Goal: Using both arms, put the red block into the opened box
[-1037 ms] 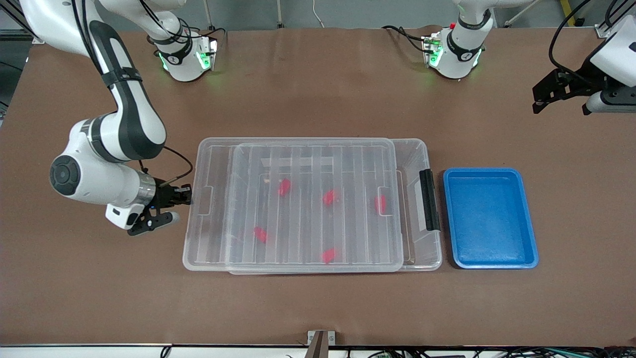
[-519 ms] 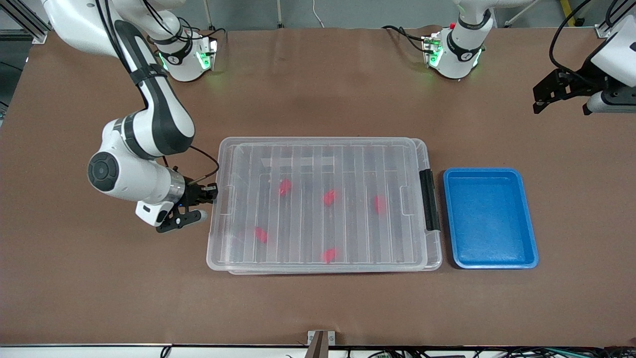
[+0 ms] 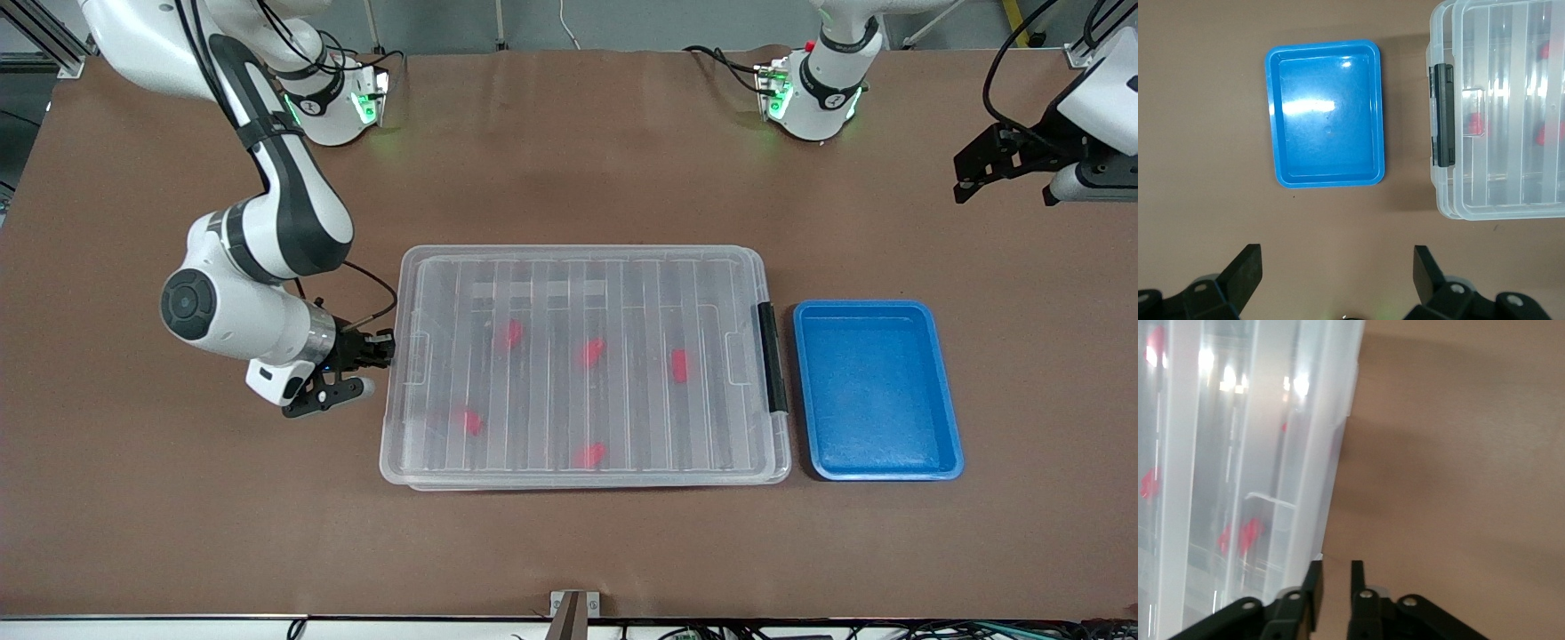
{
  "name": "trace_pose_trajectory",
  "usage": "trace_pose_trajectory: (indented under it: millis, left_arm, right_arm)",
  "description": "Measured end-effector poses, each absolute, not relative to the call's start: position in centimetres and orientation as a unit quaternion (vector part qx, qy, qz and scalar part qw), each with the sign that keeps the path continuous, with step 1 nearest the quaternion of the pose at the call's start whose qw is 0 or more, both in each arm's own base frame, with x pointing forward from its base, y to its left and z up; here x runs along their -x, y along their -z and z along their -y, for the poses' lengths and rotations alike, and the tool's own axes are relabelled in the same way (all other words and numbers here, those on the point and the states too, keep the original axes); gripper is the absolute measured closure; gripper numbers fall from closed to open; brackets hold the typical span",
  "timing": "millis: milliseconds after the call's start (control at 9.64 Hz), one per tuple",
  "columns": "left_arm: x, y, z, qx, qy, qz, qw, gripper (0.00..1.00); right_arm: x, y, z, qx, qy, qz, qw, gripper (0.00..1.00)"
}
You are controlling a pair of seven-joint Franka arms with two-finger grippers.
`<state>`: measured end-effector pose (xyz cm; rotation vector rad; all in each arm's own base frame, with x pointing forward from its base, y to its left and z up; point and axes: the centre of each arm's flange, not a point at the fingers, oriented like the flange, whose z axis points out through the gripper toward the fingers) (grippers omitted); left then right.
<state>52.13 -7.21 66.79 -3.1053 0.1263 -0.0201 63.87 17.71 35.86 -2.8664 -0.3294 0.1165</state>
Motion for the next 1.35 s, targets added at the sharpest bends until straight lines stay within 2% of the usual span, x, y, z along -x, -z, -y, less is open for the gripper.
trace_pose_trajectory:
  millis: [207,311,519,726,1037,1348]
  left_arm:
    - [-52.1,-66.8,7.2,0.999,0.006,-0.041,0.017,0.0]
    - [-52.1,-66.8,7.3,0.999,0.006,-0.041,0.017,0.0]
    - [-52.2,-66.8,7.2,0.999,0.006,-0.041,0.017,0.0]
    - [-52.4,-66.9,7.3,0.999,0.009,-0.041,0.016,0.0]
    - [-53.0,-66.9,7.6,0.999,0.011,-0.044,0.015,0.0]
    - [-53.0,-67.0,7.7,0.999,0.012,-0.045,0.014,0.0]
  right_arm:
    - [-65.3,-40.4,-13.0,0.99,-0.031,0.069,0.118,0.41]
    - [-65.4,-44.5,-10.1,0.996,-0.01,0.026,0.087,0.24]
    - [-63.0,-53.1,-5.9,0.998,0.027,-0.044,0.029,0.0]
    - [-59.8,-58.8,-1.3,0.996,0.035,-0.085,0.02,0.0]
    - [-54.9,-65.6,2.7,0.995,-0.021,-0.097,0.015,0.0]
    - [-53.9,-67.1,4.2,0.996,-0.033,-0.081,0.007,0.0]
